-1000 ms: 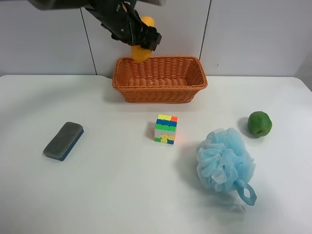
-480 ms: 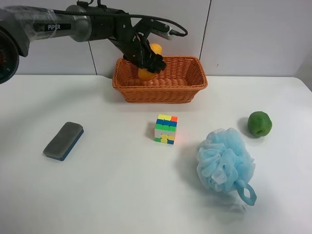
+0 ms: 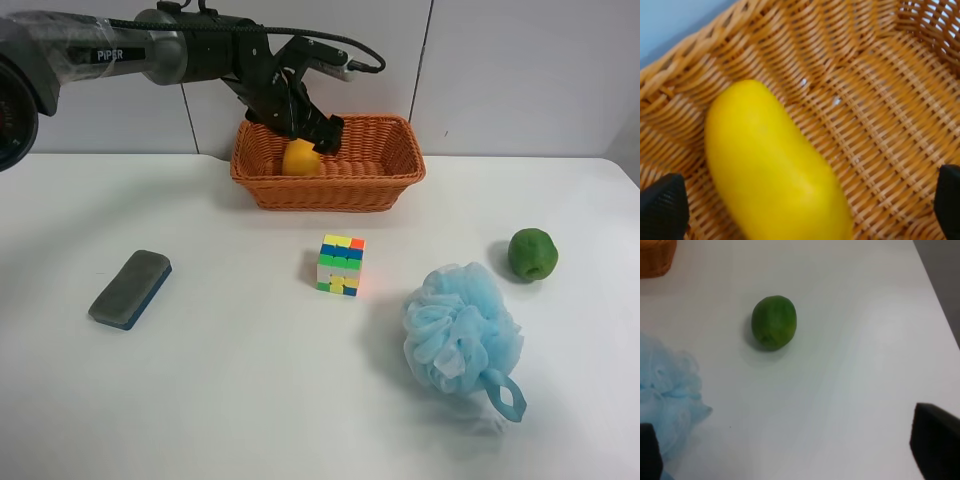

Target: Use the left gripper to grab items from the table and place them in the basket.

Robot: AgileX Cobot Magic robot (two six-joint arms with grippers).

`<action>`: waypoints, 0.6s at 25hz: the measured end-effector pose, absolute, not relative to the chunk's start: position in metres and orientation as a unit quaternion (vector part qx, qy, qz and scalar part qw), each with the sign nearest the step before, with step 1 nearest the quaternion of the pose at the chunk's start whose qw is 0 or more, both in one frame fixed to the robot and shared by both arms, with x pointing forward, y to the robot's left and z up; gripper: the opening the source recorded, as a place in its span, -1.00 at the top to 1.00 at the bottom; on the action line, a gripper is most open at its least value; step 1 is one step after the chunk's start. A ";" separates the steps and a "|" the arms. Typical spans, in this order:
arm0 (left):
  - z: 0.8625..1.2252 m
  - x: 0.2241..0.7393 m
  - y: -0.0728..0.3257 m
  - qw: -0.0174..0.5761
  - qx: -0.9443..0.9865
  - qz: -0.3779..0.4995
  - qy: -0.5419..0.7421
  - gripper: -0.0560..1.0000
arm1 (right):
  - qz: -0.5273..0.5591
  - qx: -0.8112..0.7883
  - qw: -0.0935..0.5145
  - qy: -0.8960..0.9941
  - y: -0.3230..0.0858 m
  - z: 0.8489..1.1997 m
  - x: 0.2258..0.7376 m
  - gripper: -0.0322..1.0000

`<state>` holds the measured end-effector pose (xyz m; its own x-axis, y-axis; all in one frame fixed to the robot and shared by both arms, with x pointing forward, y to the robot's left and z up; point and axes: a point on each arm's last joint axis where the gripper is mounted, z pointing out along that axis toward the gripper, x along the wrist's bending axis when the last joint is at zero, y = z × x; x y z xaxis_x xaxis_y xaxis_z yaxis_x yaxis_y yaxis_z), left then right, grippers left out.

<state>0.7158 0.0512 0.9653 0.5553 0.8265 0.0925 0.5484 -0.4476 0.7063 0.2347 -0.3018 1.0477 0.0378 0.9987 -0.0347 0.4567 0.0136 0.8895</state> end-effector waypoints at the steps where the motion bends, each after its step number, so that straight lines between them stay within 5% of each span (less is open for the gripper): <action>1: 0.965 0.715 0.051 0.315 0.824 0.215 0.419 -0.97 | 0.351 0.608 0.386 0.598 -0.302 1.048 0.235 -0.99; 6: 0.991 0.701 0.059 0.284 0.835 0.191 0.431 -0.99 | 0.351 0.608 0.386 0.598 -0.302 1.048 0.235 -0.99; 15: 1.138 0.630 0.111 0.219 0.838 0.240 0.438 -0.94 | 0.351 0.608 0.386 0.598 -0.302 1.048 0.235 -0.99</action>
